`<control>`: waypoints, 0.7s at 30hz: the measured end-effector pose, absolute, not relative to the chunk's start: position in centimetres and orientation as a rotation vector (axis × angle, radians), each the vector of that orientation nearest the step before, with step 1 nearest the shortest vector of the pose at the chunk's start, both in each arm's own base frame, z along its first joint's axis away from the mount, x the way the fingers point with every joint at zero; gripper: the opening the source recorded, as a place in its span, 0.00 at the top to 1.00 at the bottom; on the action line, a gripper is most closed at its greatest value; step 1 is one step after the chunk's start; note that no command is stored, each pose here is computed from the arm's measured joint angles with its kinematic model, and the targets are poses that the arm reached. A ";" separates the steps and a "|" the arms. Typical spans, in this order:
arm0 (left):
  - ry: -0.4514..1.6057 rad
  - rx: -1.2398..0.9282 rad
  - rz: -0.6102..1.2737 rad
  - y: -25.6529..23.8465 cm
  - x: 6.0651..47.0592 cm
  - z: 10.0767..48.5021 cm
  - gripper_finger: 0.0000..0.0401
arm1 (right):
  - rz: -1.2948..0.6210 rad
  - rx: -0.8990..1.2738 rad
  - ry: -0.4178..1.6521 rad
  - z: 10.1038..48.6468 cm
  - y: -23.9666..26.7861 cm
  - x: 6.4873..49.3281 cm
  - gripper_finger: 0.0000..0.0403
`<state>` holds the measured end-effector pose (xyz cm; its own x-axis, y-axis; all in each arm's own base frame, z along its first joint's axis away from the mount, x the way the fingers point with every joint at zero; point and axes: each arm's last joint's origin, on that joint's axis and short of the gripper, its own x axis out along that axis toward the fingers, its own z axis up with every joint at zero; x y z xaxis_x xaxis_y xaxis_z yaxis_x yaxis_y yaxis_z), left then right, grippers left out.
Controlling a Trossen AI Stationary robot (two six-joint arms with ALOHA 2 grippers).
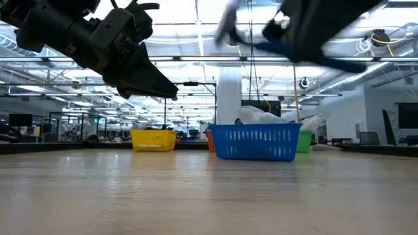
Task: Pick & Place Travel size toiletries
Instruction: Put the blue razor into the orange basket
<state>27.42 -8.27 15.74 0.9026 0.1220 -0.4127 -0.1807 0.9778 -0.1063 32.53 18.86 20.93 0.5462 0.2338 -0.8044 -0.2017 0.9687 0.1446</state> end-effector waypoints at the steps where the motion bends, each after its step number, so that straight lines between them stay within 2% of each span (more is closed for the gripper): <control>1: 0.417 -0.143 0.157 -8.3 27.4 15.7 0.87 | 0.264 0.037 0.942 21.5 18.8 32.5 0.96; 8: 0.418 -0.143 0.157 -8.3 27.4 15.7 0.87 | 0.274 0.029 0.922 22.9 18.4 31.8 0.96; 21: 0.422 -0.141 0.157 -8.3 27.4 15.7 0.87 | 0.314 0.036 0.938 23.0 18.5 31.7 0.96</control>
